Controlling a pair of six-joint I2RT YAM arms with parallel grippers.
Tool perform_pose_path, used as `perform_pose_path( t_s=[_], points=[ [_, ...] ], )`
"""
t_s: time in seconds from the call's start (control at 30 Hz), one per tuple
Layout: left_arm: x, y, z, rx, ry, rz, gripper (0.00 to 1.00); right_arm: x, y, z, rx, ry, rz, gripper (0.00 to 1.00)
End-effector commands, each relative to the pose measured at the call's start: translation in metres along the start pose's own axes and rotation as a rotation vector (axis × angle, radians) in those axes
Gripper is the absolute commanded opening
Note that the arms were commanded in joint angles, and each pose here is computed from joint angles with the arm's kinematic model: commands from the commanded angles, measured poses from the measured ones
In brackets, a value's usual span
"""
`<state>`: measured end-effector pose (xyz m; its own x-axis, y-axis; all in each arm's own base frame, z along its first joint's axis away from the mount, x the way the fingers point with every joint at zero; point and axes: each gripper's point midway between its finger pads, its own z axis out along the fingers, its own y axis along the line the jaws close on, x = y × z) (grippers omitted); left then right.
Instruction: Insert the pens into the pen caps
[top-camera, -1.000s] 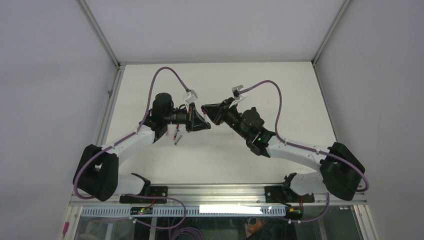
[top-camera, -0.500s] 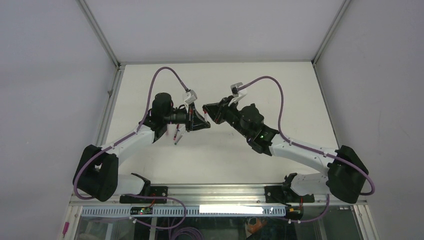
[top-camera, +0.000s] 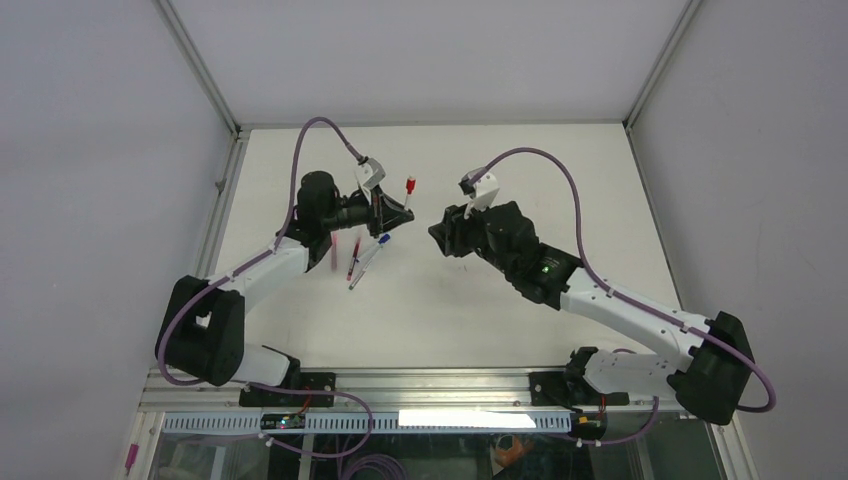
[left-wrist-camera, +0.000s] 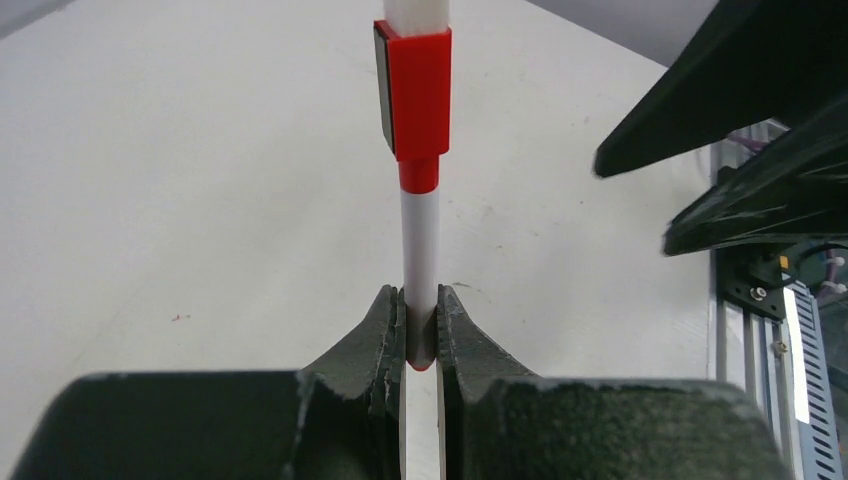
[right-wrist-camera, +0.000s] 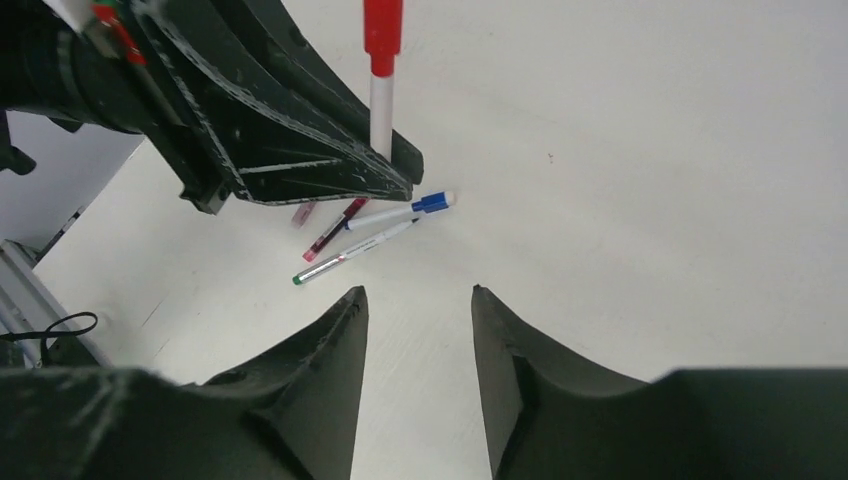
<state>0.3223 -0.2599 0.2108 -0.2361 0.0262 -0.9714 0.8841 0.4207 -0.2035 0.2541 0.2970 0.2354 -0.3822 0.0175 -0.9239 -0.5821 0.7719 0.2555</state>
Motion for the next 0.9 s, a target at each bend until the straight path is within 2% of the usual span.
perform_pose_path(
  t_s=[0.0,0.13,0.3,0.57,0.87],
  points=[
    [0.013,0.021,0.004,-0.093,-0.006,0.002,0.0,-0.06,-0.007,-0.024,0.027,-0.163,-0.029,0.48],
    [0.038,0.041,0.0,-0.23,0.06,-0.121,0.0,-0.043,-0.033,-0.027,0.086,-0.132,-0.009,0.52],
    [0.081,0.06,-0.014,-0.44,0.2,-0.273,0.0,-0.013,-0.054,-0.027,0.128,-0.077,0.031,0.52],
    [0.106,0.062,-0.048,-0.692,0.323,-0.252,0.0,0.012,-0.066,-0.012,0.126,0.006,0.048,0.52],
    [0.132,0.046,-0.054,-0.72,0.412,-0.277,0.0,0.023,-0.068,0.0,0.138,0.055,0.079,0.52]
  ],
)
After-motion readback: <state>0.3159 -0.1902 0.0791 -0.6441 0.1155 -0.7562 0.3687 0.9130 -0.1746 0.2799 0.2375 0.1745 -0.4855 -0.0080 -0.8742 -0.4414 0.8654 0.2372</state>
